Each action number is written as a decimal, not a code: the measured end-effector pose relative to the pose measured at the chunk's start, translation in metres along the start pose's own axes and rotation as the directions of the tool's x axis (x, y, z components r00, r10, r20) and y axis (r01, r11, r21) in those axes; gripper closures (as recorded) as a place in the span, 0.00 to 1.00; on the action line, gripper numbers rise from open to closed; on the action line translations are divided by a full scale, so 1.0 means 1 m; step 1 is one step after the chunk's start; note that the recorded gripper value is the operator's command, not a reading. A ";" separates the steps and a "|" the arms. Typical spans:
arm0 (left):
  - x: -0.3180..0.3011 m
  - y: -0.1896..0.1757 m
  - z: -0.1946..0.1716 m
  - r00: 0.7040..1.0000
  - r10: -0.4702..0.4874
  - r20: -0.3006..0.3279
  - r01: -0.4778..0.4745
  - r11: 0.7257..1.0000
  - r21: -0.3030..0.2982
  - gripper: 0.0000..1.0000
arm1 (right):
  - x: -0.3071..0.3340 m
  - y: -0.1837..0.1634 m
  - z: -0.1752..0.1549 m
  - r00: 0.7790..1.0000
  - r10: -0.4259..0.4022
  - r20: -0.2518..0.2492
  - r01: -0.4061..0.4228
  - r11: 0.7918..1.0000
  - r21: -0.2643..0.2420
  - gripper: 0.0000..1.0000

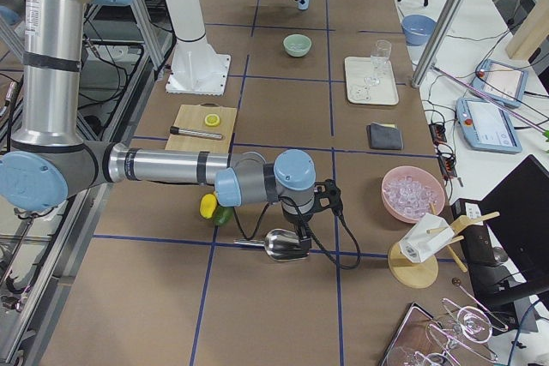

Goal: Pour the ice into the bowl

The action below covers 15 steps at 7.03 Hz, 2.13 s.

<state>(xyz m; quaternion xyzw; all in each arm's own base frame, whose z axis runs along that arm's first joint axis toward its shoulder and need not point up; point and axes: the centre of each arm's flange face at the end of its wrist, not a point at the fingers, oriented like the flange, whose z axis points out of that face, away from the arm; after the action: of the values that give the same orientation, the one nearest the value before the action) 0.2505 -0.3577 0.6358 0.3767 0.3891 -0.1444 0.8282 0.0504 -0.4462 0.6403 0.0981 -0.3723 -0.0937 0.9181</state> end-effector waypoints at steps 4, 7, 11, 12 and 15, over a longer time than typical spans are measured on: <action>-0.002 -0.025 -0.022 0.997 0.080 -0.012 -0.080 0.996 0.039 0.00 | 0.000 0.000 0.000 1.000 0.002 0.000 -0.002 1.000 0.001 0.00; -0.036 -0.103 -0.044 0.965 0.264 0.000 -0.263 0.963 0.064 0.00 | -0.007 -0.007 -0.007 1.000 -0.005 -0.001 0.005 1.000 0.017 0.00; -0.109 -0.244 -0.069 0.880 0.474 0.019 -0.462 0.865 -0.194 0.00 | -0.036 -0.023 -0.035 1.000 0.008 0.006 -0.009 0.997 0.075 0.00; -0.125 -0.266 -0.069 0.890 0.454 0.041 -0.423 0.855 -0.302 0.00 | -0.045 -0.028 -0.041 1.000 -0.007 0.008 0.007 0.996 0.088 0.00; -0.167 -0.292 -0.063 0.944 0.297 0.142 -0.157 0.786 -0.598 0.00 | -0.121 -0.081 -0.055 0.987 -0.158 0.037 0.152 0.979 0.132 0.00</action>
<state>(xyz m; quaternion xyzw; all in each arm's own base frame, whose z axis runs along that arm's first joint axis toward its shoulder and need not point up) -0.0486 -0.5171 0.5860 0.1322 0.2682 0.0399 0.9534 -0.0039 -0.4880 0.5008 0.1838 -0.3906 -0.1431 0.8906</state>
